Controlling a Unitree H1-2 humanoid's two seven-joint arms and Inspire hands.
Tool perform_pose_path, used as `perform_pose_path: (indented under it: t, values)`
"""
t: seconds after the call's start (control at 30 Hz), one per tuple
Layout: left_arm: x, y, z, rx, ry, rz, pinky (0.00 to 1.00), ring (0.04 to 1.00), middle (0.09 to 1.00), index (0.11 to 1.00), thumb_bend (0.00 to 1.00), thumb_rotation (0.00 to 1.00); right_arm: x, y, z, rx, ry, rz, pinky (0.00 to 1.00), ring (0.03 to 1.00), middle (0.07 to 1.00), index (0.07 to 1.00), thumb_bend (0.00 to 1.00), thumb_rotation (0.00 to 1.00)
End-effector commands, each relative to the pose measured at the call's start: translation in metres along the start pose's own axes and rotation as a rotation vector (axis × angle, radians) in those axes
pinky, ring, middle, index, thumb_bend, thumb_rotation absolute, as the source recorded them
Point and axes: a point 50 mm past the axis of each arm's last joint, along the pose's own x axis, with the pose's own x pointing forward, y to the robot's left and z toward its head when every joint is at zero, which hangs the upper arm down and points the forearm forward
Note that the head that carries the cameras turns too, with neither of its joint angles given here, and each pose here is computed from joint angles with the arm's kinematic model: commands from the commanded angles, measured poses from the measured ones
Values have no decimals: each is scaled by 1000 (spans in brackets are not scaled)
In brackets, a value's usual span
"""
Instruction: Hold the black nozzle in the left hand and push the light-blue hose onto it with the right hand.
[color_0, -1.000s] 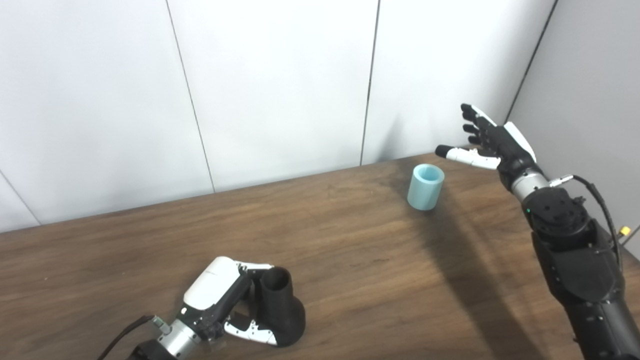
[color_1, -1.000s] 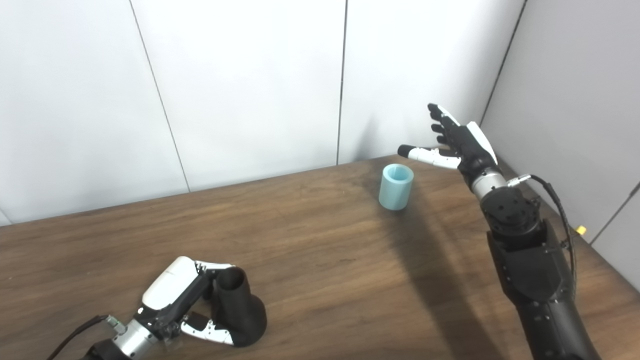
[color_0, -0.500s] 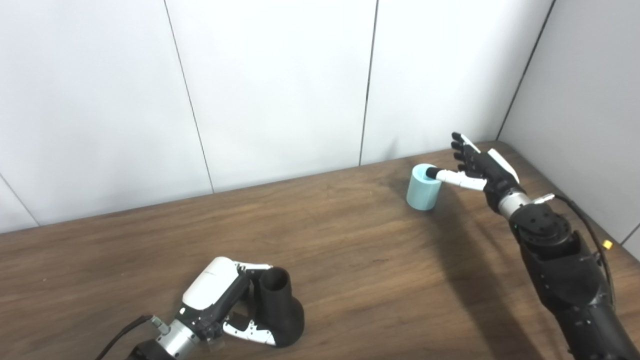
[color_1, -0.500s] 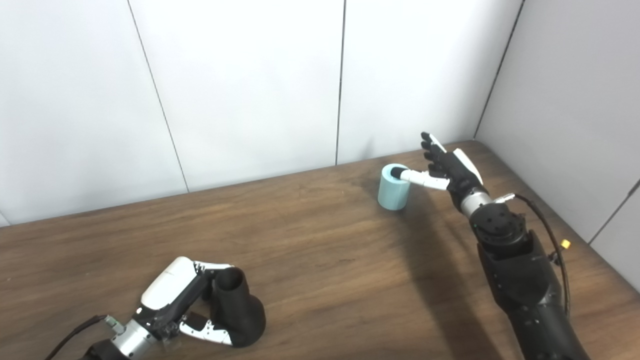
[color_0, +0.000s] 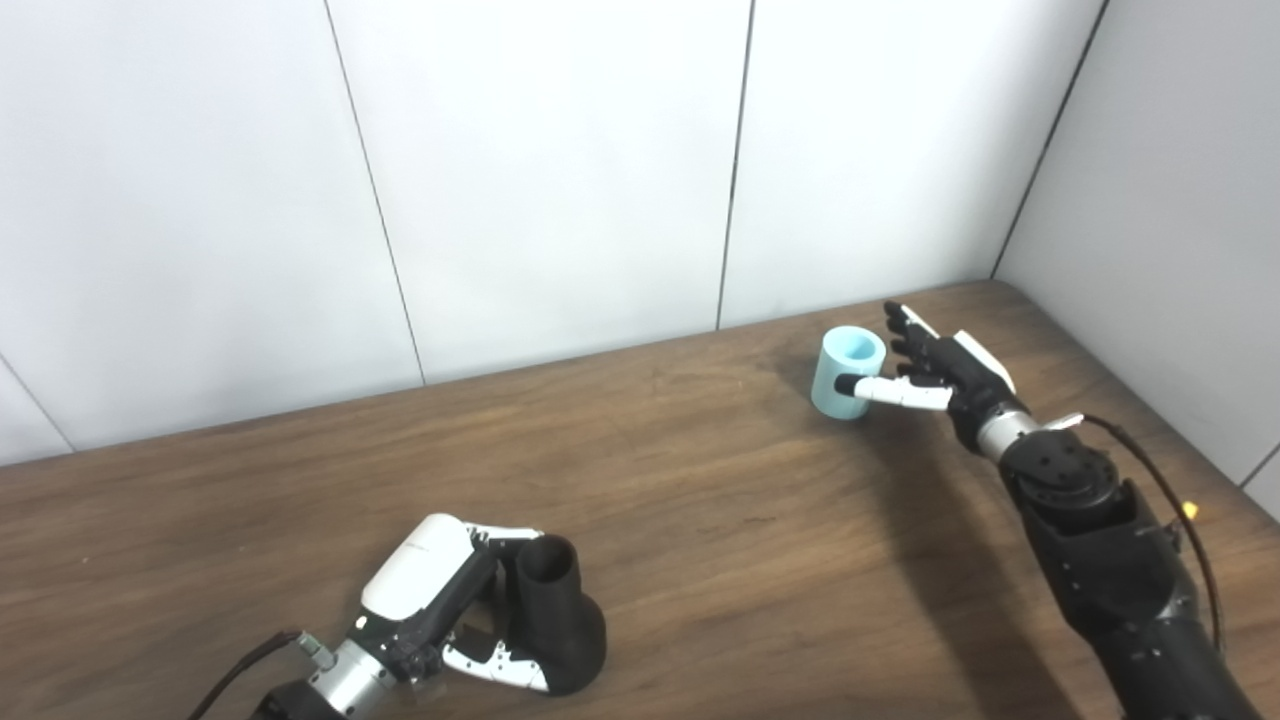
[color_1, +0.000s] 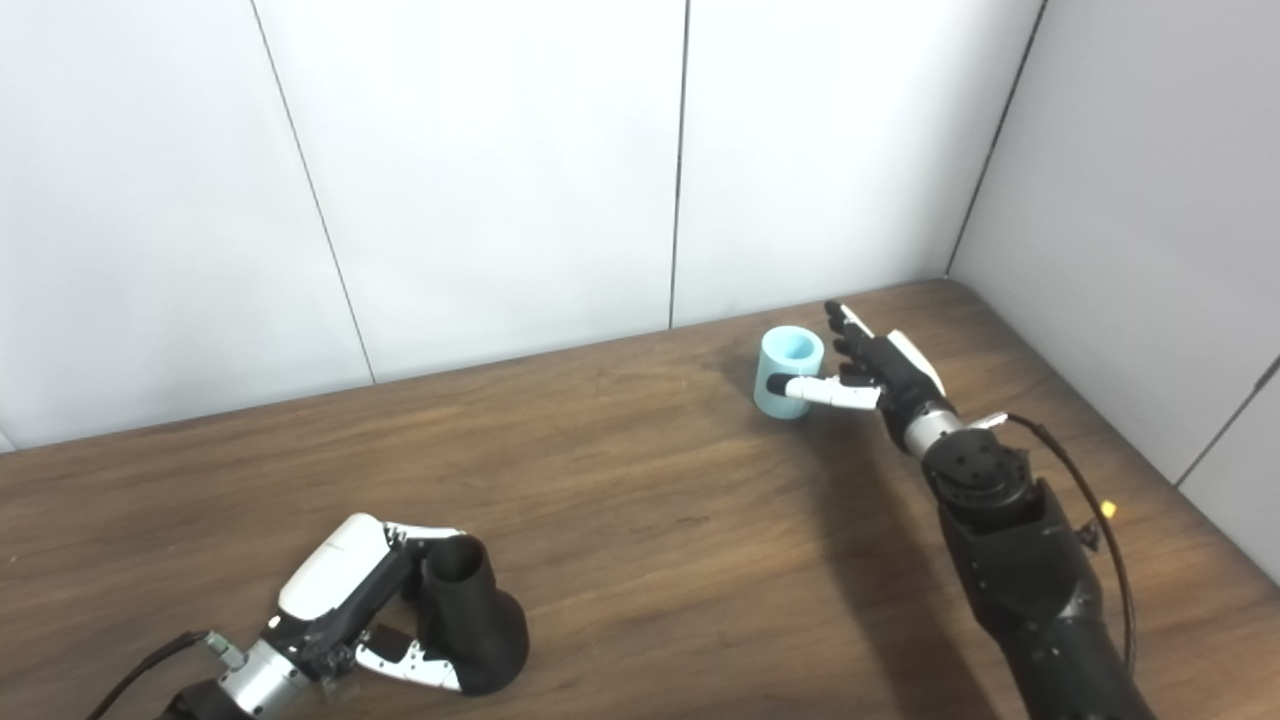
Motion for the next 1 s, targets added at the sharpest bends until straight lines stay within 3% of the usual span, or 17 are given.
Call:
perform_pose_path:
  t: [0.0, 0.37, 0.67, 0.8, 0.97]
  values:
    - [-77, -58, -20, -43, 173, -223, 312, 389, 430, 519, 500, 0, 5, -13, 24, -7, -113, -29, 923, 977, 1000, 1000, 903, 367]
    - [-84, -59, -19, -48, 177, -235, 328, 392, 436, 522, 500, 0, 10, 3, 22, 52, -97, -32, 909, 971, 1000, 1000, 812, 163]
    - [-86, -61, -15, -62, 172, -243, 322, 390, 430, 519, 500, 0, 15, 14, 14, 43, -74, -49, 885, 898, 969, 999, 827, 131]
    - [-88, -62, -15, -63, 175, -253, 323, 393, 428, 518, 500, 0, 17, 21, 10, 68, -57, -114, 826, 814, 928, 966, 813, 56]
    - [-91, -62, -13, -63, 175, -254, 324, 393, 429, 519, 500, 0, 20, 32, 5, 57, -31, -180, 655, 699, 876, 968, 771, 1]
